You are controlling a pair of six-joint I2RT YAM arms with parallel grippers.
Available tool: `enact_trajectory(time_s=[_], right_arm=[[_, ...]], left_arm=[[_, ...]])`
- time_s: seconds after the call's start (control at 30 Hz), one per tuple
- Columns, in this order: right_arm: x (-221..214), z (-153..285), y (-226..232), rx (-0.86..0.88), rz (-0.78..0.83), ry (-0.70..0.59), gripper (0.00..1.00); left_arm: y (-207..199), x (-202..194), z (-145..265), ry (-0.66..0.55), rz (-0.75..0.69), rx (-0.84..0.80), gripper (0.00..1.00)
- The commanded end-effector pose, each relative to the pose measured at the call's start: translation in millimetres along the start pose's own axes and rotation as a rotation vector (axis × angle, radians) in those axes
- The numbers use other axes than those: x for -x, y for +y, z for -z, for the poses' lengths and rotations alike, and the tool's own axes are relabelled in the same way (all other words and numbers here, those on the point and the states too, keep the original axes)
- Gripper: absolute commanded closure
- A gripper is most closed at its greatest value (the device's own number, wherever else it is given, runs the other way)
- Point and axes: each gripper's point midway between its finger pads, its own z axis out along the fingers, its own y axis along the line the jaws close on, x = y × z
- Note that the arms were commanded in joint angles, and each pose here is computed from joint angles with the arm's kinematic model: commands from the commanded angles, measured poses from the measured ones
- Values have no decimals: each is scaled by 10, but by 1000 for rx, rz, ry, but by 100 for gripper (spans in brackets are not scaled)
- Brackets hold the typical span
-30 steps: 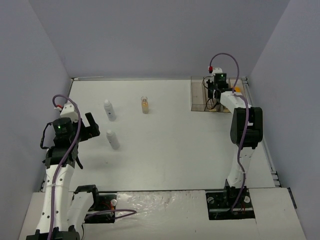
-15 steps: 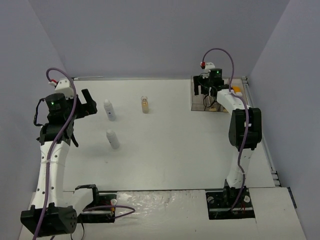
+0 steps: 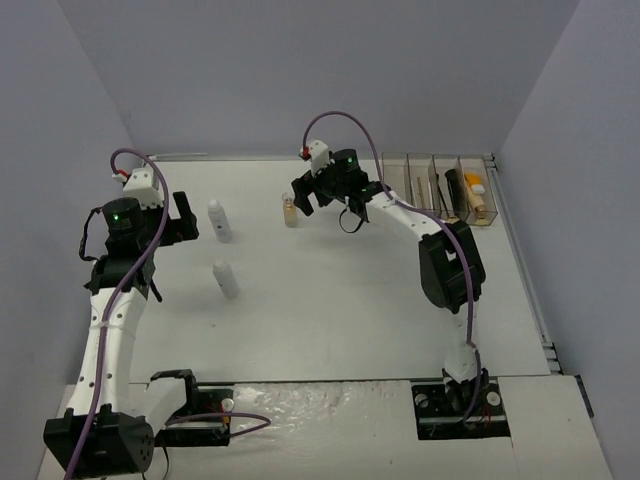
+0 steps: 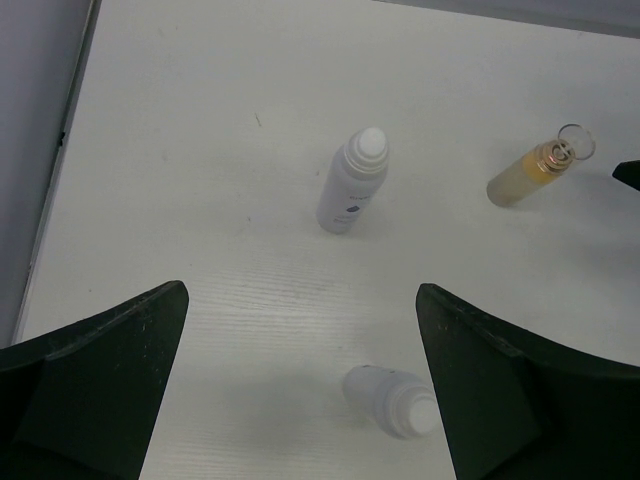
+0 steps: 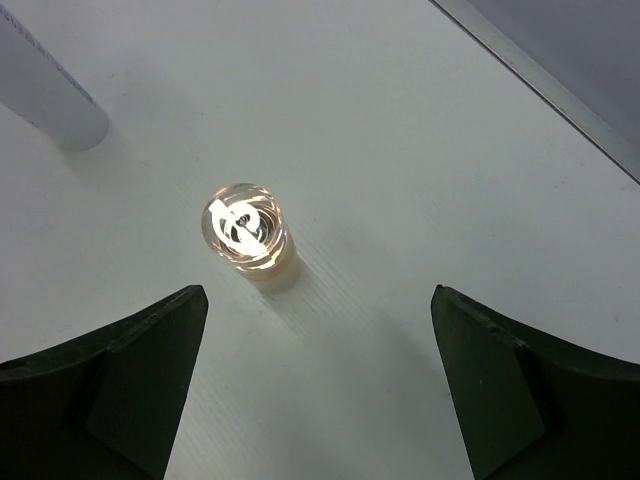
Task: Organize the makeup
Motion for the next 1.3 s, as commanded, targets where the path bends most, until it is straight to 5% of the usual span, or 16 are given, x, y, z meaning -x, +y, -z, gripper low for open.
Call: enact_trajectory(time_s=[0.0,0.77,1.13,1.27], right_arm=[[429,-129,100,52,83,-136,8],[233,-632,349,152,71,-116,18],[173,-679,368,158,68,-106,42],[188,-682,358,151,66,-109,62]], left_arm=[[50,526,138,-191,-14,49,3],[117,497,74,-166,41,53,3],[108,488,70,-164,53,43,3],[107,489,70,-165,54,43,3]])
